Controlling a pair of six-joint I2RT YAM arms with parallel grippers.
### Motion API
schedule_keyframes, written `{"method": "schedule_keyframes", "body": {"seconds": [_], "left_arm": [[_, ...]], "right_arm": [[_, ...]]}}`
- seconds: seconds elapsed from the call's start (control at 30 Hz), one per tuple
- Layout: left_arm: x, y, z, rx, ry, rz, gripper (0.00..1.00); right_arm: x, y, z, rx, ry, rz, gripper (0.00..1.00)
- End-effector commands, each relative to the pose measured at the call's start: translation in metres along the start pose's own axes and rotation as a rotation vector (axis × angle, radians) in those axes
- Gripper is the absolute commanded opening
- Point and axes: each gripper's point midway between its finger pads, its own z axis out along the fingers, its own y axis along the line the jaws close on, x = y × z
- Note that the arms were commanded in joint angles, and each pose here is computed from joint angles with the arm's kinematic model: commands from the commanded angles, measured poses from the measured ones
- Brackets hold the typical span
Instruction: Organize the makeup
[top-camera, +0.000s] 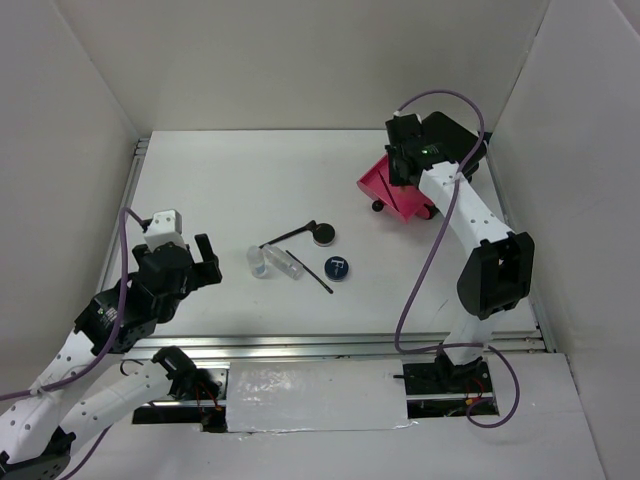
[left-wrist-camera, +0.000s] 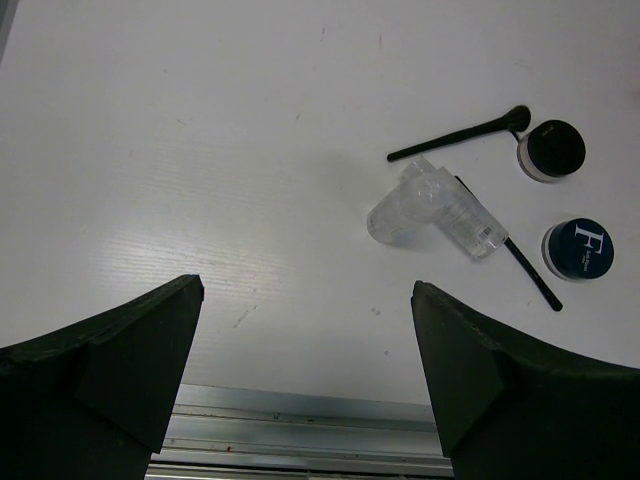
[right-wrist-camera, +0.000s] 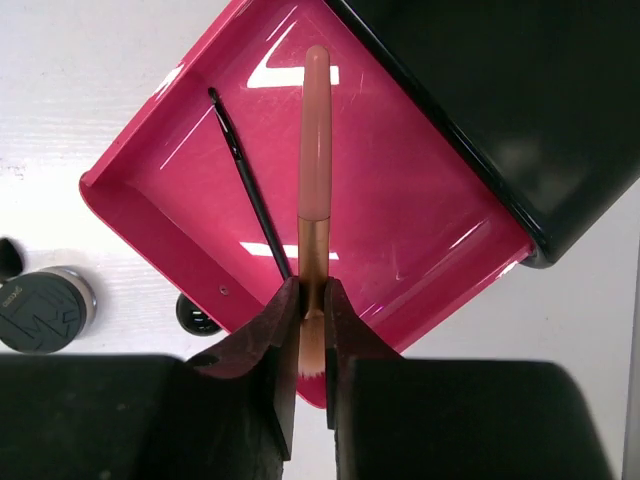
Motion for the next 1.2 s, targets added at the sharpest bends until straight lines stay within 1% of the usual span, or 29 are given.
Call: {"method": "schedule_keyframes", "body": {"seconds": [0.0, 0.03, 0.07, 0.1, 0.13, 0.17, 0.23, 0.3, 0.37, 0.43, 0.47, 0.53, 0.57, 0.63, 0.67, 0.73, 0.8, 0.87, 0.93, 1.1, 1.17], "left_arm": [[-0.012, -0.007, -0.002, 0.027, -0.032, -0.014, 0.99], [-0.011, -0.007, -0.002, 0.027, -0.032, -0.012, 0.99], [-0.011, -0.007, -0.002, 0.028, -0.031, -0.012, 0.99], [-0.011, -0.007, -0.002, 0.029, -0.030, -0.010, 0.99], [-0.011, -0.008, -0.001, 0.029, -0.030, -0.010, 1.00], [-0.011, -0.008, -0.001, 0.028, -0.028, -0.007, 0.99], [-0.010, -0.009, 0.000, 0.028, -0.025, -0.004, 0.99], [-0.009, -0.009, 0.000, 0.027, -0.021, -0.001, 0.99], [-0.010, -0.009, 0.001, 0.025, -0.021, -0.002, 0.99], [-0.010, -0.009, 0.001, 0.024, -0.022, -0.003, 0.99], [-0.010, -0.008, 0.001, 0.019, -0.022, -0.005, 0.99], [-0.010, -0.007, 0.000, 0.018, -0.025, -0.005, 0.99], [-0.011, -0.007, 0.000, 0.016, -0.027, -0.009, 0.99], [-0.010, -0.007, 0.000, 0.017, -0.025, -0.008, 0.99], [-0.010, -0.007, 0.000, 0.017, -0.025, -0.009, 1.00], [-0.010, -0.007, 0.000, 0.017, -0.025, -0.009, 1.00], [-0.010, -0.007, 0.001, 0.017, -0.023, -0.005, 0.99], [-0.010, -0.008, 0.001, 0.017, -0.021, -0.005, 0.99], [-0.010, -0.007, 0.000, 0.015, -0.022, -0.007, 0.99], [-0.011, -0.007, -0.001, 0.022, -0.031, -0.013, 0.99], [-0.011, -0.007, -0.001, 0.020, -0.031, -0.012, 0.99]], "right_arm": [[-0.003, -0.010, -0.002, 0.023, -0.006, -0.008, 0.18], [-0.003, -0.010, -0.001, 0.023, -0.006, -0.007, 0.23], [0.000, -0.010, 0.000, 0.028, 0.005, -0.006, 0.31], [0.000, -0.006, -0.002, 0.003, 0.012, -0.007, 0.49], [-0.001, -0.005, -0.003, -0.004, 0.010, -0.006, 0.61], [-0.004, -0.004, -0.008, -0.011, -0.005, 0.002, 0.75], [-0.007, 0.001, -0.016, -0.038, -0.017, 0.001, 0.85], [-0.017, 0.008, -0.032, -0.071, -0.053, 0.002, 0.85], [-0.014, 0.039, -0.053, -0.187, -0.067, -0.054, 0.83], [-0.001, 0.075, -0.069, -0.315, -0.072, -0.134, 0.80], [0.023, 0.111, -0.084, -0.417, -0.059, -0.228, 0.75], [0.047, 0.145, -0.095, -0.515, -0.055, -0.306, 0.68], [0.080, 0.169, -0.100, -0.594, -0.003, -0.381, 0.60], [0.108, 0.188, -0.095, -0.630, 0.044, -0.431, 0.55], [0.131, 0.202, -0.100, -0.687, 0.088, -0.474, 0.49], [0.156, 0.219, -0.094, -0.702, 0.131, -0.514, 0.47], [0.175, 0.234, -0.097, -0.700, 0.150, -0.563, 0.47], [0.190, 0.243, -0.090, -0.689, 0.190, -0.586, 0.46], [0.195, 0.247, -0.081, -0.655, 0.198, -0.582, 0.46], [0.206, 0.252, -0.064, -0.633, 0.215, -0.593, 0.46], [0.216, 0.253, -0.054, -0.617, 0.245, -0.608, 0.46]]}}
